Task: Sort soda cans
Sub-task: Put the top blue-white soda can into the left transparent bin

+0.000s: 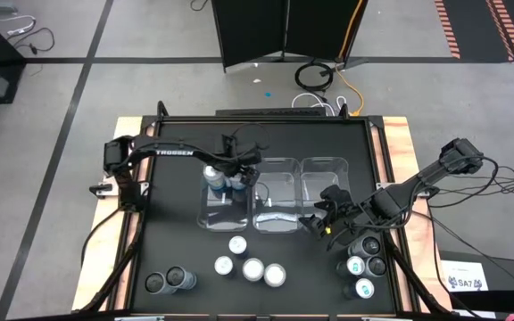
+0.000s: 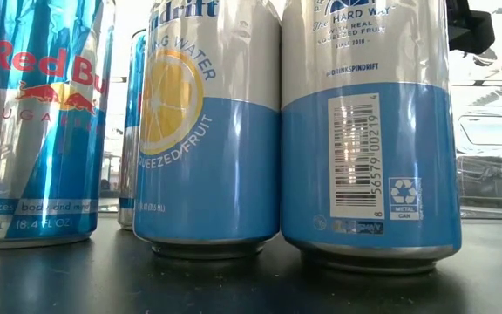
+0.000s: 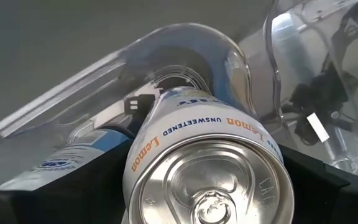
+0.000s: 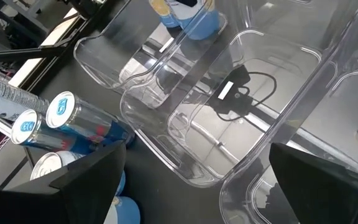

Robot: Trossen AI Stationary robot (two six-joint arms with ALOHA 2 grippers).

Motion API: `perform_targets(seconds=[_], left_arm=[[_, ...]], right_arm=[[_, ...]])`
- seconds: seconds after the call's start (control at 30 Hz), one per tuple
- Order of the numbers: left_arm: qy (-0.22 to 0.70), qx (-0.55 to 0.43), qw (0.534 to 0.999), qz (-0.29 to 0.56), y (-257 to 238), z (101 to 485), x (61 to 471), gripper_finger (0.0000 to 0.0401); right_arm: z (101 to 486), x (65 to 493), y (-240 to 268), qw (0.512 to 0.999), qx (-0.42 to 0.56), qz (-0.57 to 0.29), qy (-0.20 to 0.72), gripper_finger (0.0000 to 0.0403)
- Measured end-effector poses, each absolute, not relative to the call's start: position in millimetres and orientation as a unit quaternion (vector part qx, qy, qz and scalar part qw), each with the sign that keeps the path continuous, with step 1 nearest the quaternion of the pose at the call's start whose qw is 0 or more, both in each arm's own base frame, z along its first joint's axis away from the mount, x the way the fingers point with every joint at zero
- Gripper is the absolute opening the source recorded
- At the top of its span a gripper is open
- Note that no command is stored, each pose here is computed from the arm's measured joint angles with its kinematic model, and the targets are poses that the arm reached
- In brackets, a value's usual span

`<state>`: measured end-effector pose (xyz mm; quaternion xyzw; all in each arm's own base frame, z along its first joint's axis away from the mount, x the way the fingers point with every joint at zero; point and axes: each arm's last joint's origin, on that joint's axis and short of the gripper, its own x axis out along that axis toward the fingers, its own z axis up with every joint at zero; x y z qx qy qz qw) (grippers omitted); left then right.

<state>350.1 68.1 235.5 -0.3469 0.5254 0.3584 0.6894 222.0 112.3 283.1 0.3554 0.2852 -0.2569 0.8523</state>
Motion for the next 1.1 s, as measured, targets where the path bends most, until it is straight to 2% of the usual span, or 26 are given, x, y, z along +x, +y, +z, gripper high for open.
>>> perform_targets(seconds=[1.1], left_arm=[[0.525,-0.354,0.690,0.350,68.0,234.1,352.1,0.0322]], right_arm=[[283.0,220.6,115.0,0.860,0.339,-0.247,0.292,0.0389]])
